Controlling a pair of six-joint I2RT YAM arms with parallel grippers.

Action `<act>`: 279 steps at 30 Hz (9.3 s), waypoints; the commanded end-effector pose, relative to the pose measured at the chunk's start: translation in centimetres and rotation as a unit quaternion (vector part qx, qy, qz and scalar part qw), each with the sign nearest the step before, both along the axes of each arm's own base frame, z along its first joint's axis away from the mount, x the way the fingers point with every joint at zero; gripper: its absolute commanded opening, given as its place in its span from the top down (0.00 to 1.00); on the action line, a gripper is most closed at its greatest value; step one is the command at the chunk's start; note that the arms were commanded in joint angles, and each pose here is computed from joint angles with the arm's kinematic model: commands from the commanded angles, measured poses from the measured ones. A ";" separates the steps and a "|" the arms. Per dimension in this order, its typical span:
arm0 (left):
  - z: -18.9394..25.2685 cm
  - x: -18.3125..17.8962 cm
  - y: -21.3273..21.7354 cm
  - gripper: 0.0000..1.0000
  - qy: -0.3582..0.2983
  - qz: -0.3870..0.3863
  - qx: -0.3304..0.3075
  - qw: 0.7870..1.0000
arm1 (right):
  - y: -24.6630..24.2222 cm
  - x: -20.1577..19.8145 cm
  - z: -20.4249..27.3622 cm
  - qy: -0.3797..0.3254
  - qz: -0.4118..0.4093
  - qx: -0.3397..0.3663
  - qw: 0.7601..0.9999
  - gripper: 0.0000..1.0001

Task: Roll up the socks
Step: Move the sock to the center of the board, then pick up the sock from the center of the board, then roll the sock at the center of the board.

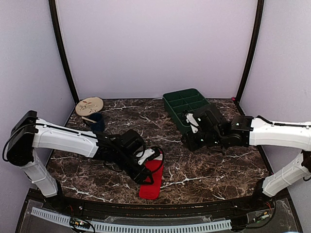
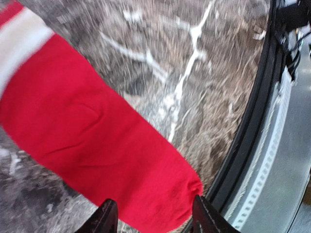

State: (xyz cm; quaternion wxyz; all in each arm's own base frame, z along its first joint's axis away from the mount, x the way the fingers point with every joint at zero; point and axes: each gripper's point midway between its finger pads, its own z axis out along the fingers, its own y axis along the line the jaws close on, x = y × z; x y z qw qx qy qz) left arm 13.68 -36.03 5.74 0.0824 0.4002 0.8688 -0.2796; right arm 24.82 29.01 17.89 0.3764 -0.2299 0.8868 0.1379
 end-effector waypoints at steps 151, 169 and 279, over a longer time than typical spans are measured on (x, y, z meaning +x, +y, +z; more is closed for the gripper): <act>3.3 -3.9 2.5 0.25 -0.268 -0.088 -0.172 0.944 | 11.4 -16.0 -12.8 0.428 0.398 0.068 0.809 1.00; 2.3 -4.5 0.2 0.38 -0.355 -0.166 -0.132 0.910 | 11.2 -15.7 -12.8 0.449 0.397 0.066 0.798 1.00; -2.7 -7.3 0.0 0.97 -0.180 -0.225 -0.038 0.957 | 6.5 -12.4 -13.5 0.222 0.248 0.011 0.943 0.63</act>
